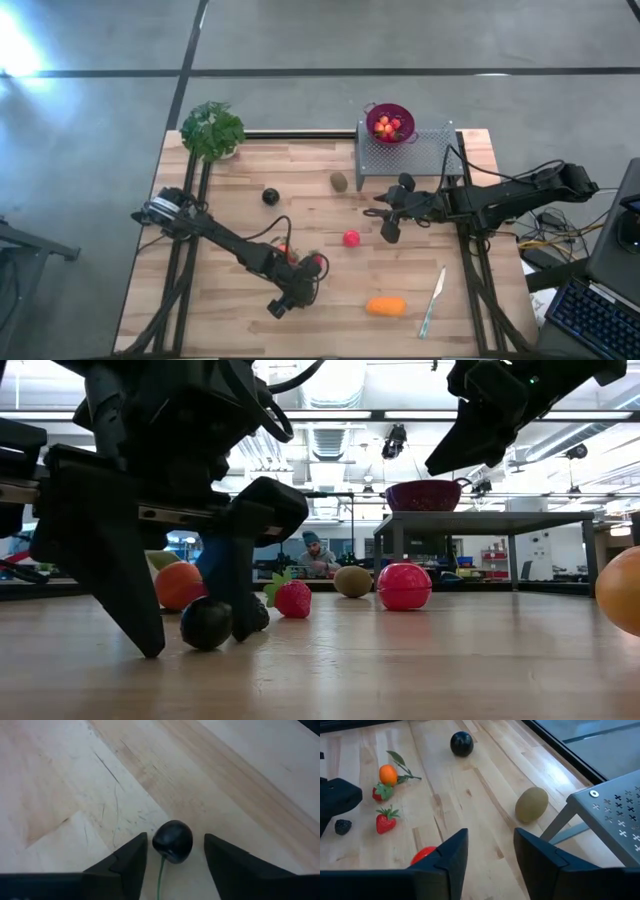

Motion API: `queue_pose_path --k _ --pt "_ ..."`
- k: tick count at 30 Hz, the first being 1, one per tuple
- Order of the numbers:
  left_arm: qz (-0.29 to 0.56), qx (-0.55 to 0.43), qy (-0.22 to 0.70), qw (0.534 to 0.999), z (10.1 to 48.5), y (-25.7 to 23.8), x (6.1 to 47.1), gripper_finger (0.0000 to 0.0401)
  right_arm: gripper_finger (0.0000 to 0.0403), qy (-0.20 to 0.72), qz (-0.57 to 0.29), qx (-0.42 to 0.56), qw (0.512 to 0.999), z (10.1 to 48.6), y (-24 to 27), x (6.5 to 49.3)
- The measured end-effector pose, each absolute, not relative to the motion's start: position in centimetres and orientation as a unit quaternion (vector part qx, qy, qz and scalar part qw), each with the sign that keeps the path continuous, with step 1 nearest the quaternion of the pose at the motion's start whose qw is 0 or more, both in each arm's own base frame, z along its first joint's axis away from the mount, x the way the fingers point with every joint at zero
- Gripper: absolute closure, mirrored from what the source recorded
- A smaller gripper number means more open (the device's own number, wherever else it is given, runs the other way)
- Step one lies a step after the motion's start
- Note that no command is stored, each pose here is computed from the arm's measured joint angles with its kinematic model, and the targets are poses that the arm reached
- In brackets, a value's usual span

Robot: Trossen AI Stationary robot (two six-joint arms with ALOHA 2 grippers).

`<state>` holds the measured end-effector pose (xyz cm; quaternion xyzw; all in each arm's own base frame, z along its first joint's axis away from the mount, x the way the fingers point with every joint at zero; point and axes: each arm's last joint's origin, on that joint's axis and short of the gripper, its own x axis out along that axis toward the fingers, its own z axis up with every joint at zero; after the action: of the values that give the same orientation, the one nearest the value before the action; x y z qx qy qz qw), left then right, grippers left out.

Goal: Pick & Place Fruit
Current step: Put the black berry into the violet strainer bowl on the shelf

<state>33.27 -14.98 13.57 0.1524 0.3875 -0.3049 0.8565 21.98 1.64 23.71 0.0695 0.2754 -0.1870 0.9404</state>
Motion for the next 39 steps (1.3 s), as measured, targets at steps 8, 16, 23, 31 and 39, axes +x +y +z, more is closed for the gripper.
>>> queue_pose_path --k 8,16,23,31,39 --pt "-0.305 0.153 0.387 0.857 13.6 -15.0 33.3 0.0272 0.0267 0.275 -0.187 0.07 0.94 23.7 1.6 22.0" --pt "-0.282 0.141 0.386 0.867 13.9 -14.9 33.5 0.0286 0.0275 0.275 -0.188 0.072 0.94 23.7 1.6 22.0" --pt "-0.243 0.133 0.344 0.897 16.4 -14.1 34.2 0.0282 0.0262 0.275 -0.187 0.072 0.94 23.7 1.6 22.0" --pt "-0.191 0.107 0.204 0.954 21.2 -10.6 34.2 0.0286 0.024 0.281 -0.189 0.073 0.938 23.1 1.6 21.8" --pt "-0.112 0.085 -0.01 0.99 25.1 -6.2 33.1 0.0285 0.0231 0.263 -0.183 0.068 0.945 23.3 1.7 22.0"
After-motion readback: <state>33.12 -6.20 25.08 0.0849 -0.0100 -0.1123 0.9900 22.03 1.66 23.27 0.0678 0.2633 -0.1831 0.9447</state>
